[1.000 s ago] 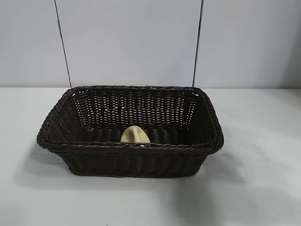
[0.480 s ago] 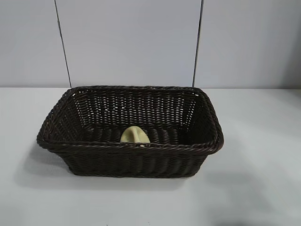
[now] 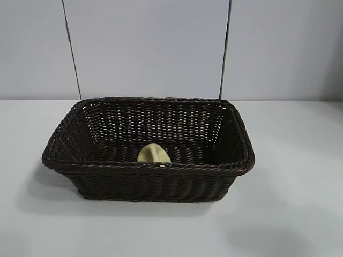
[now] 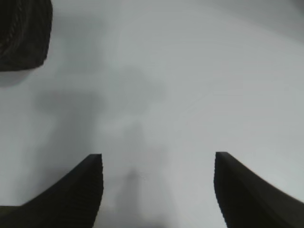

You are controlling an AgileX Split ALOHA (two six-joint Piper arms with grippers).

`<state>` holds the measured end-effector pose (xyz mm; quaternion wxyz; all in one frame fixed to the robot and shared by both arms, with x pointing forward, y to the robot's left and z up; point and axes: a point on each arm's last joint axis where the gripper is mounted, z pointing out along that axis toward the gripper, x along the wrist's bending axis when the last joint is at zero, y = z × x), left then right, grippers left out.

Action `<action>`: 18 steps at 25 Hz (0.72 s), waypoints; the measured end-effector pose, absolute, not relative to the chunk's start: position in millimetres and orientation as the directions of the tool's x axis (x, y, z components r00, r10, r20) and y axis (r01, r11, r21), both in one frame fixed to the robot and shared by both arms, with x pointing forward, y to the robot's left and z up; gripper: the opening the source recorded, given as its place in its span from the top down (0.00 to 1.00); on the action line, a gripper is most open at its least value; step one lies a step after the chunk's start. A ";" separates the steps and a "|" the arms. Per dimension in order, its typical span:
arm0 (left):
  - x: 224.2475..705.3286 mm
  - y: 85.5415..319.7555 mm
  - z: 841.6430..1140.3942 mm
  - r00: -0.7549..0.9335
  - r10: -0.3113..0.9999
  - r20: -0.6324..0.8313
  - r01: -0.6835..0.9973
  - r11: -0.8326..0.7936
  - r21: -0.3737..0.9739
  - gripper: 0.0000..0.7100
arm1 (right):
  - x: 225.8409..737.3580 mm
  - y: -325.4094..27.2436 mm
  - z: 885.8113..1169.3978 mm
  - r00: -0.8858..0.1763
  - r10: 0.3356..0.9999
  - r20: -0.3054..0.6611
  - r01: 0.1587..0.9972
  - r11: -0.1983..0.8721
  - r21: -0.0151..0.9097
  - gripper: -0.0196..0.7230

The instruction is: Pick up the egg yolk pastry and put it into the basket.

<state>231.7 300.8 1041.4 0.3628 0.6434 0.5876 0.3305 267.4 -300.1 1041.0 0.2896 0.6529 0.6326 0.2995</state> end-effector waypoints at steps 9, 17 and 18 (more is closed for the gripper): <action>231.7 300.8 1041.4 0.091 0.996 -0.001 0.516 -0.046 0.855 0.24 | 234.3 -301.1 1042.5 0.012 0.999 0.040 0.483 -0.041 0.875 0.32; 231.7 300.8 1041.4 0.091 0.996 -0.001 0.516 -0.046 0.855 0.24 | 234.1 -300.8 1042.5 0.010 0.999 0.043 0.482 -0.043 0.875 0.32; 231.7 300.8 1041.4 0.091 0.996 -0.001 0.516 -0.046 0.855 0.24 | 234.1 -300.8 1042.5 0.010 0.999 0.043 0.482 -0.043 0.875 0.32</action>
